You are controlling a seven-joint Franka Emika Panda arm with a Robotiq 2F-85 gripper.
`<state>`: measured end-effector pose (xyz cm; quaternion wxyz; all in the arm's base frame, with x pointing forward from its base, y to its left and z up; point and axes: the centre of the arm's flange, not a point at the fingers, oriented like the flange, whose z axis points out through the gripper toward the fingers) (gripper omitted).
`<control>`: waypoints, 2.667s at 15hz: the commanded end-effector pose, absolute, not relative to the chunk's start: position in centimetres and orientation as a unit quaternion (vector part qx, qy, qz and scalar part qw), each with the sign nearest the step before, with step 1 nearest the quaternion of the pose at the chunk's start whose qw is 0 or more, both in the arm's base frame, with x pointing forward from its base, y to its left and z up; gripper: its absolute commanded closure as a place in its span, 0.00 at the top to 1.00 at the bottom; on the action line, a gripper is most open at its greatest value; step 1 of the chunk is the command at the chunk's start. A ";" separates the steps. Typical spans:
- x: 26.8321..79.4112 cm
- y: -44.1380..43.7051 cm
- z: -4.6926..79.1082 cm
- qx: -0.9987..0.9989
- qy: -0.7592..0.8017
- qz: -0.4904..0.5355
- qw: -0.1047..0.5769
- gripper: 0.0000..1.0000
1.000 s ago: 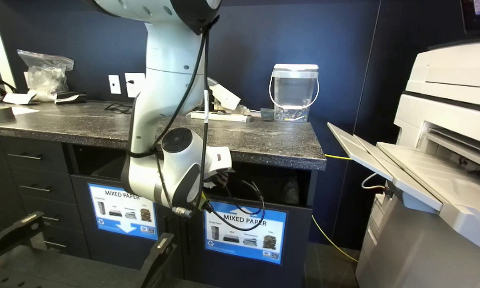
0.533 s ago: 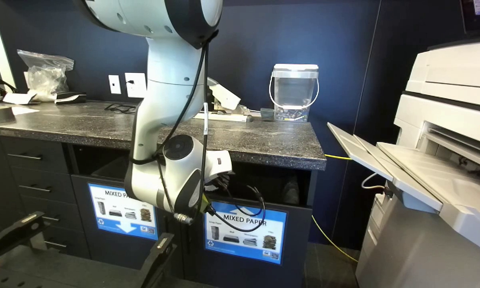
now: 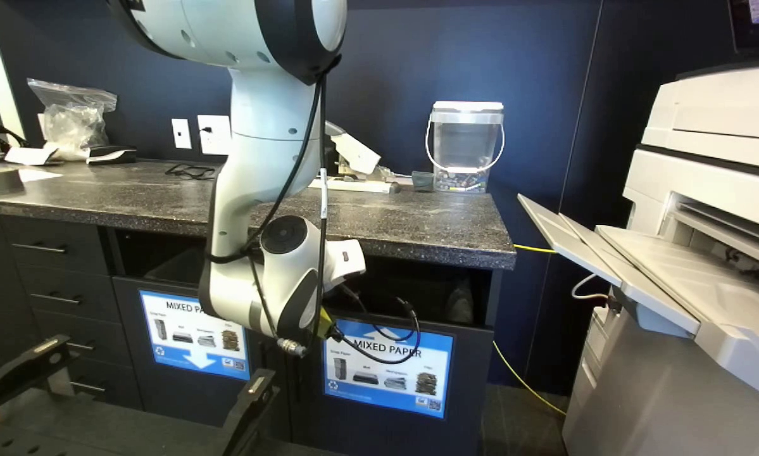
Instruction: Place the papers on the counter inside the bin on the right
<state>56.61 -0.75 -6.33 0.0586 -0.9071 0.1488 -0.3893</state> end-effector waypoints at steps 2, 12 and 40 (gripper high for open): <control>56.2 -1.2 -5.7 -0.918 0.108 -0.380 0.033 1.00; 48.4 -2.9 1.6 -0.922 0.000 -0.385 -0.027 1.00; 37.9 -3.6 37.5 -0.986 -0.067 -0.094 -0.118 1.00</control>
